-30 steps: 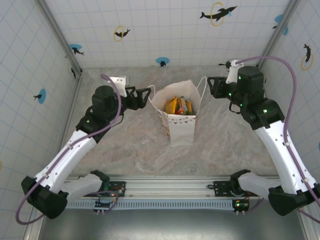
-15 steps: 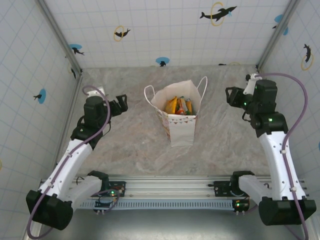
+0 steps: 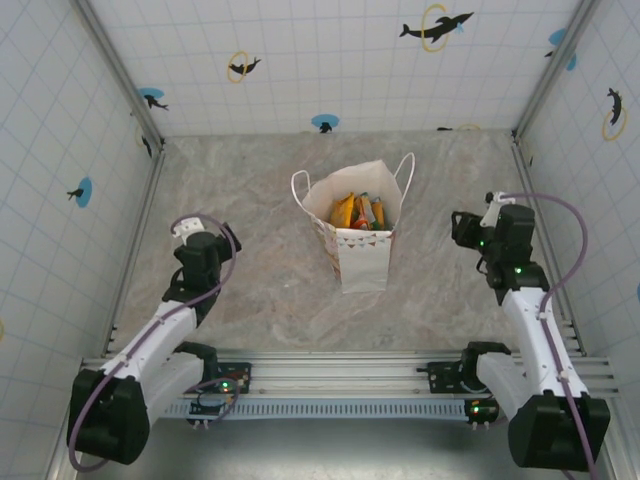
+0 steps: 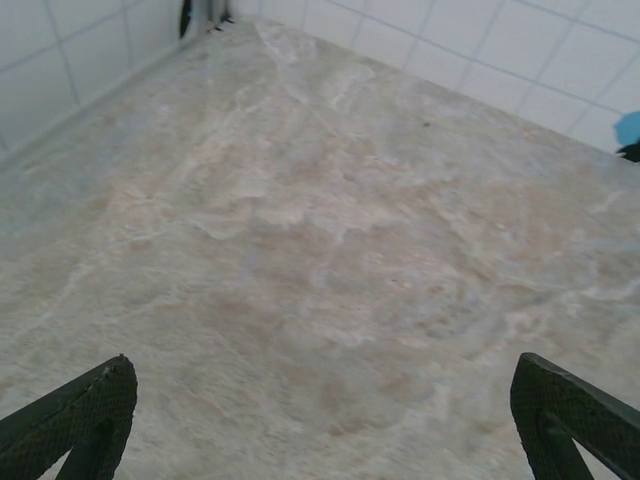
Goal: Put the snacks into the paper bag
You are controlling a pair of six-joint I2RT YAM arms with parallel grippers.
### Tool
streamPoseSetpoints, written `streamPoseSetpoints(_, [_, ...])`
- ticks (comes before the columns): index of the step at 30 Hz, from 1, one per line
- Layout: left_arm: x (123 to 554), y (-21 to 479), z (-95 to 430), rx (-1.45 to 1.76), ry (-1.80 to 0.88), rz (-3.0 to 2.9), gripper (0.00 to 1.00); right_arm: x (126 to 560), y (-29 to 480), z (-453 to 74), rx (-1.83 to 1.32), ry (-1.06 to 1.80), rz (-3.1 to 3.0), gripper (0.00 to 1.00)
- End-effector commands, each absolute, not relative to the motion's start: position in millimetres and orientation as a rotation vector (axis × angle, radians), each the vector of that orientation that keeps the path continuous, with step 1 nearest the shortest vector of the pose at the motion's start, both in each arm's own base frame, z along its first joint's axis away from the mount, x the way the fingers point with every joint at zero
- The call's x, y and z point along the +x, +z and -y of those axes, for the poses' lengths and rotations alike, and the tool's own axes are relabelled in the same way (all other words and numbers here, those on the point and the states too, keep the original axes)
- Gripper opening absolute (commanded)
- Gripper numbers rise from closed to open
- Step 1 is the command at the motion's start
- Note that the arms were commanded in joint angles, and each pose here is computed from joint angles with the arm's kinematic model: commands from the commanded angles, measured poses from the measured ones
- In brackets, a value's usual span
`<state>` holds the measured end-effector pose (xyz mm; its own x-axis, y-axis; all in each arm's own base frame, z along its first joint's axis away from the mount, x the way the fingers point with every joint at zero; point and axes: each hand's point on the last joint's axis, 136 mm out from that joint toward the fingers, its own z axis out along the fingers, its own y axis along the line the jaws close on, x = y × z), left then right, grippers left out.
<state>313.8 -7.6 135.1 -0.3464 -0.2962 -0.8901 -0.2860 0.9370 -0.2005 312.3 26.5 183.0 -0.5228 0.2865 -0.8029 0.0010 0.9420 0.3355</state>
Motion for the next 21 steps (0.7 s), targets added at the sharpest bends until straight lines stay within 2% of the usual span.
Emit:
streamPoseSetpoints(1, [319, 146, -9, -0.414, 0.092, -1.816, 0.98, 321, 186, -16, 0.188, 0.295, -1.957, 0.58])
streamPoseSetpoints(14, [300, 93, -35, -0.35, 0.242, -1.815, 0.98, 295, 83, 14, 0.257, 0.114, -1.961, 0.6])
streamPoseSetpoints(21, [290, 80, -38, -0.268, 0.224, -1.799, 0.98, 284, 61, 20, 0.247, 0.071, -1.943, 0.62])
